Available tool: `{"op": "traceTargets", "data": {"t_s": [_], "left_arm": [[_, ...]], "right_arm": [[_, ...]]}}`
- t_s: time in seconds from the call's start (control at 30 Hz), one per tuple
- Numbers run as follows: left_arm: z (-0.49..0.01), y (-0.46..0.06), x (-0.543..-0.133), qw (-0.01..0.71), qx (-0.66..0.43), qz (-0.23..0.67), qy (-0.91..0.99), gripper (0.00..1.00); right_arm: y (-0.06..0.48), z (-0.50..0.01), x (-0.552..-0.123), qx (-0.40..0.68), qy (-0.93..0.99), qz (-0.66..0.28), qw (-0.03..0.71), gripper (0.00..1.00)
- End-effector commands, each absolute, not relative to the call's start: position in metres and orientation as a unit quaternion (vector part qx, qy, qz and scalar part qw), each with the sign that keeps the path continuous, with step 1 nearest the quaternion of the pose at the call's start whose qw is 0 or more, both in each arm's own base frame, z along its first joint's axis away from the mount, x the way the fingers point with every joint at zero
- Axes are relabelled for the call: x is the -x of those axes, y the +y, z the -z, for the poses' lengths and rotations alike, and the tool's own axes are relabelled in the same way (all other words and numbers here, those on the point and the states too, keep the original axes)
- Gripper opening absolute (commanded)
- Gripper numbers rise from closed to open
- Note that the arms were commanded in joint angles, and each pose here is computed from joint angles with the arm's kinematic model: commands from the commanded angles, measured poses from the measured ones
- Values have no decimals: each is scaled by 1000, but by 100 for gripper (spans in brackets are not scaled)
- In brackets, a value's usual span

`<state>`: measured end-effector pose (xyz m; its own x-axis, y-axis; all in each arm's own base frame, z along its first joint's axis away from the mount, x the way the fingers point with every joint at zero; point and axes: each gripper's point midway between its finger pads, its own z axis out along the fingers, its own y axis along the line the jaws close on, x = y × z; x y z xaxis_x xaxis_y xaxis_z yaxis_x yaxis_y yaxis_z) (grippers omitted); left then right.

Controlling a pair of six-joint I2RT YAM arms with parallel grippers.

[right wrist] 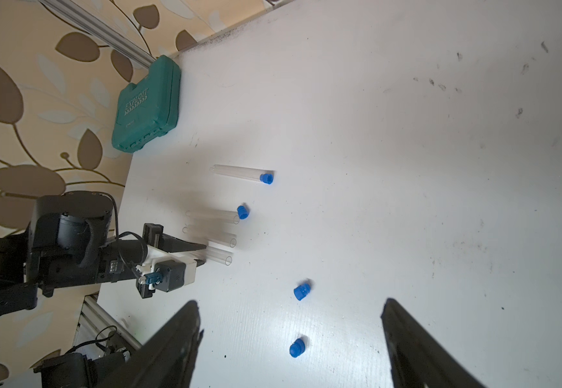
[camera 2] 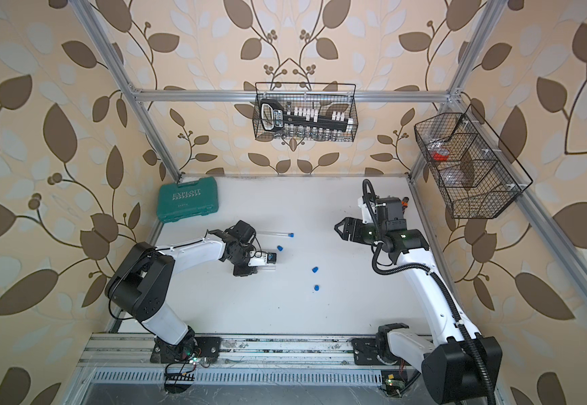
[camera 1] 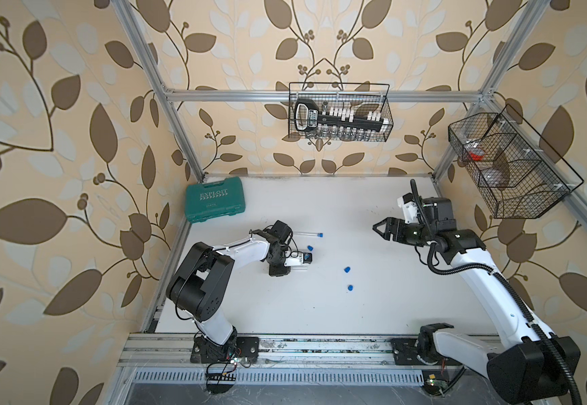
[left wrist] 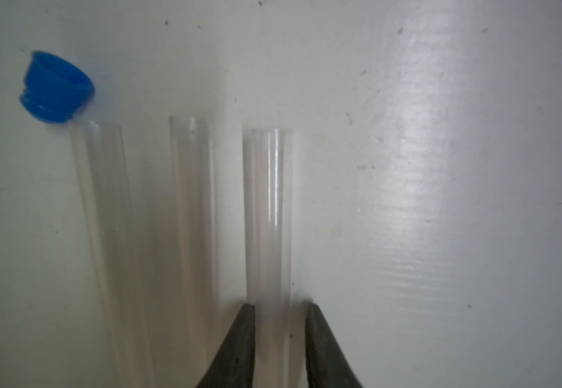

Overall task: Insert stoppers into test tubes
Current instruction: Pick up the test tube at the center of the board.

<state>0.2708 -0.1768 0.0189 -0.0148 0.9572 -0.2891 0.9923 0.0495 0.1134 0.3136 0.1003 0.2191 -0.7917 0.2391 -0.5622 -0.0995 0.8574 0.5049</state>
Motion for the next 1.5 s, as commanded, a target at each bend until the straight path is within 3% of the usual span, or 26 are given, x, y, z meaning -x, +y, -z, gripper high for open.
{"op": "traceTargets", "data": {"t_s": [0.0,0.5,0.87,1.17,1.47], "left_arm": [[-18,-179,-272,138,-693,52,706,27],[-19,-175,-274,127,-685,36,716,14],[-66,-186,-266,204,-654,65,726,9],[-137,-229,-256,320,-590,184,718,9],[-154,-249,-250,348,-586,216,699,10]], "right_arm": [[102,-213,-311,-41,910,-272,309,82],[100,-220,-305,-41,908,-269,319,82],[110,-208,-298,-50,913,-298,275,82],[182,-213,-279,3,907,-390,162,79],[258,-214,-269,59,899,-422,96,78]]}}
